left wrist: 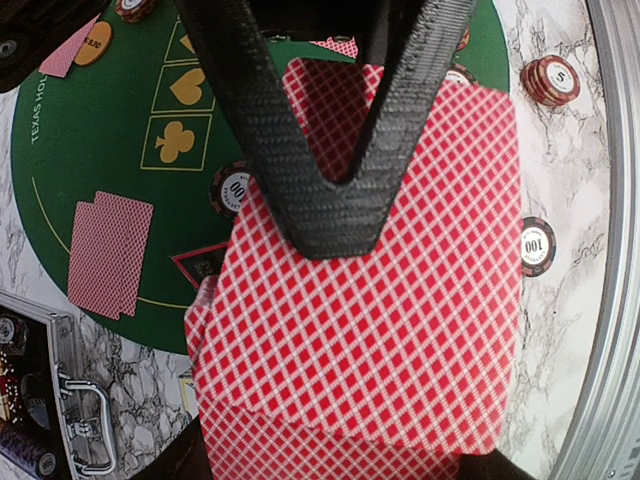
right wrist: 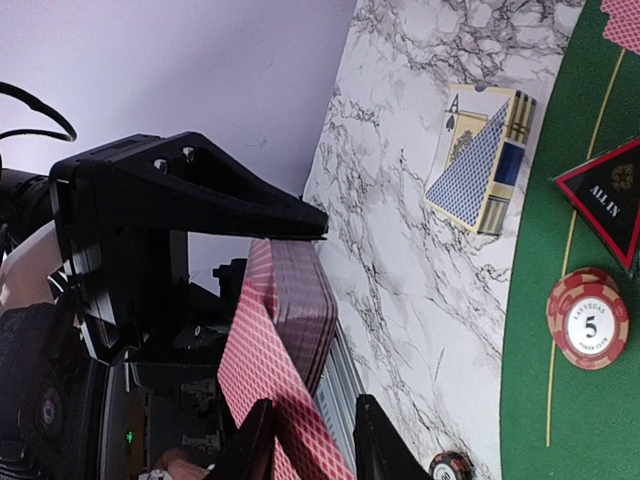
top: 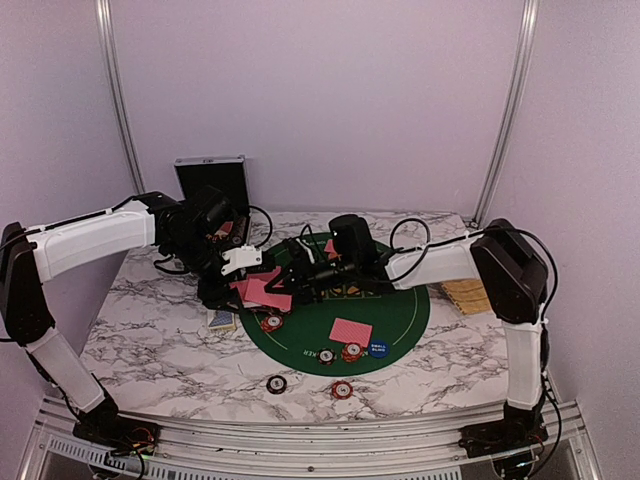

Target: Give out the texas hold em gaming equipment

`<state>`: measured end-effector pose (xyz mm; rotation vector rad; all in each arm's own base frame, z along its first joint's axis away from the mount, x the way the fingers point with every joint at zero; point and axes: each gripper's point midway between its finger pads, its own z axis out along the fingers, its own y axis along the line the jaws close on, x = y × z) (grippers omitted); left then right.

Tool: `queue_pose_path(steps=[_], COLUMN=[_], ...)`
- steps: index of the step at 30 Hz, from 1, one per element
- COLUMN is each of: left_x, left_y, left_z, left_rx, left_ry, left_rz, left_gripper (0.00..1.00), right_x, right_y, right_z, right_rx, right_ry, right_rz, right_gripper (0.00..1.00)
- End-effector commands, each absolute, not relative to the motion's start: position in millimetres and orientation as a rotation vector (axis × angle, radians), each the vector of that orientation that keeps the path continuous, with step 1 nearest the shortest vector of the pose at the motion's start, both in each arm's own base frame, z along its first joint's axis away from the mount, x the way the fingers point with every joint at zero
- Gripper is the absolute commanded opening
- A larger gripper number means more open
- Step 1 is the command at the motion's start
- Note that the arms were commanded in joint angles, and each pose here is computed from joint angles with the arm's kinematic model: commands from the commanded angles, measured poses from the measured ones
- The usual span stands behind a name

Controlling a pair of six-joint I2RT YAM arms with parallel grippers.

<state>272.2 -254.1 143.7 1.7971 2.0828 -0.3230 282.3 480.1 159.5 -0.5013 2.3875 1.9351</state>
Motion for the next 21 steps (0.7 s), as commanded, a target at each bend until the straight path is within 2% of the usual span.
queue_pose_path(steps=[1, 5, 6, 15, 21], left_x=[273, 273, 274, 276, 275], left_y=[-255, -255, -255, -250, -248], left_z=[152, 151, 151, 152, 151], left_rx=[1.776, 1.776, 1.776, 1.766, 1.764], left_ry=[2.062, 2.062, 2.063, 2.068, 2.073], left_rz=[-0.335, -0.337, -0.336, -0.332, -0.334], left_gripper=[0.00, 0.00, 0.00, 0.00, 0.00], right_x=[287, 285, 285, 300, 328], right_y=[473, 472, 471, 450, 428], right_z=[184, 187, 188, 191, 200], right_rx=[-0.487, -0.472, -0.470, -0.411, -0.340], right_ry=[2.347, 2.347, 2.346, 2.345, 2.300], right_rz=[1.936, 1.955, 1.957, 1.948, 1.940], right_gripper=[0.19, 0.01, 0.00, 0.00, 0.00])
